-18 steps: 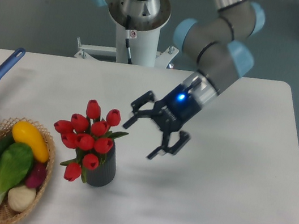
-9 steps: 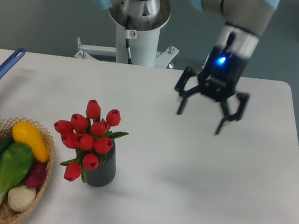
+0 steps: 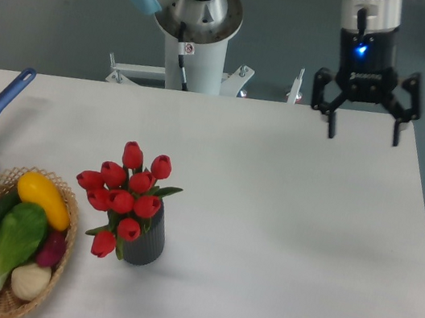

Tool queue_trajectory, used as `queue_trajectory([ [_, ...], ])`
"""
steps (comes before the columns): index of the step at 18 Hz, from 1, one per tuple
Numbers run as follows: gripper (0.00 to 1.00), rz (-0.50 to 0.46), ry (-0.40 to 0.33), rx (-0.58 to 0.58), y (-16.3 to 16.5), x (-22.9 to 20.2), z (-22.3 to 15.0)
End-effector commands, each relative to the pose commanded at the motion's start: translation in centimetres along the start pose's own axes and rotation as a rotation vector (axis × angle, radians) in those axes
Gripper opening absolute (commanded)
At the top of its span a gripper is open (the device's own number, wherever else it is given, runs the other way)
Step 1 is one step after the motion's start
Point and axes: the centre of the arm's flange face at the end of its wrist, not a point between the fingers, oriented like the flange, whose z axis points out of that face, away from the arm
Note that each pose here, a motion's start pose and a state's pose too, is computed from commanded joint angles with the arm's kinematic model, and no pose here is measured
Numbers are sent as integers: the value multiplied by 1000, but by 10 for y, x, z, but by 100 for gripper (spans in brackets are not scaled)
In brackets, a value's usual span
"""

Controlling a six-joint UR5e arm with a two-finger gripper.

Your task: Insert the flowers into the vase

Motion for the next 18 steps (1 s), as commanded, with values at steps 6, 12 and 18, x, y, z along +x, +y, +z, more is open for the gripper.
queue_trajectory([
  [6,100,216,-33,-135,31,-15,-6],
  [12,100,371,62,-173,54,-13,-21],
  [18,100,388,150,-161,67,-8,-25],
])
